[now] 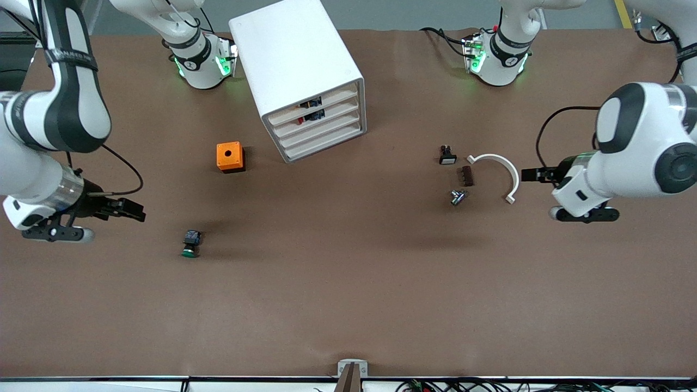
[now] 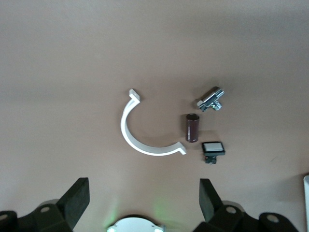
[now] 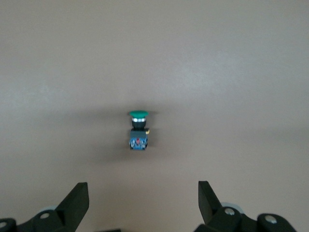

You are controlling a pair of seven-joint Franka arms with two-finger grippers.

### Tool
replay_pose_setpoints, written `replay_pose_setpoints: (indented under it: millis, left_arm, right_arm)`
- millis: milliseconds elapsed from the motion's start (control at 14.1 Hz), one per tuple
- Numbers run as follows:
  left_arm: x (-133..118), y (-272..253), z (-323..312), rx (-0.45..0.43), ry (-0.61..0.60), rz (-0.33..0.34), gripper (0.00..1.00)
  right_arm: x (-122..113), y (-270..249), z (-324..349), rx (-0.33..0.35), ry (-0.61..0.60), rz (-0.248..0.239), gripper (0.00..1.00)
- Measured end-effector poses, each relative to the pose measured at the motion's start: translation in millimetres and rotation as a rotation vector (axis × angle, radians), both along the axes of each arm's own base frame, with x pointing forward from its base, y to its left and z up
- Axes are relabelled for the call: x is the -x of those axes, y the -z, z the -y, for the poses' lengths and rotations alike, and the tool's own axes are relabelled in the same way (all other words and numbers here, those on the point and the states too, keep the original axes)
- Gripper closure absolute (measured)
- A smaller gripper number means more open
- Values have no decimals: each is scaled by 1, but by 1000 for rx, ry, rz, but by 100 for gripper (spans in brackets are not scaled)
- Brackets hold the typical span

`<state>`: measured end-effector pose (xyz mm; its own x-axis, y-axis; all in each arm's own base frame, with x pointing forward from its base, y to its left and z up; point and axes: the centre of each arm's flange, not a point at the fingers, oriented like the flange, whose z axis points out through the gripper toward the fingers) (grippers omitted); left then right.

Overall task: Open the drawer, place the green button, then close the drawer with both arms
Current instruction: 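Grasp the green button with the right gripper while the left gripper reaches the drawer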

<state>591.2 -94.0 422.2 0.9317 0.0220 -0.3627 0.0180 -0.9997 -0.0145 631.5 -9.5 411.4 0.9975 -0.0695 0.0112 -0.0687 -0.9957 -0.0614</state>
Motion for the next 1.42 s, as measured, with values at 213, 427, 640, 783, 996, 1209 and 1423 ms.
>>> replay_pose_setpoints:
  millis: [213,427,640,783,996,1209,1423]
  left_arm:
    - [9,9,54,-34,-170,-47,0]
    - [16,13,102,-73,-381,-168,0]
    - [17,34,148,-120,-558,-273,0]
    - [22,58,177,-184,-628,-321,0]
    - [31,94,210,-305,-823,-424,0]
    - [29,122,231,-417,-1034,-531,0]
    - [29,154,243,-532,-1207,-642,0]
  right_arm:
    - [-10,45,-9,8,-11,-22,0]
    - [-15,79,-17,15,-21,-43,0]
    - [-18,118,-22,19,-17,-59,0]
    - [-19,146,-24,2,5,-73,0]
    - [-19,187,-26,-21,38,-88,0]
    - [-17,215,-27,-52,79,-109,0]
    - [-16,222,-31,-59,86,-107,0]
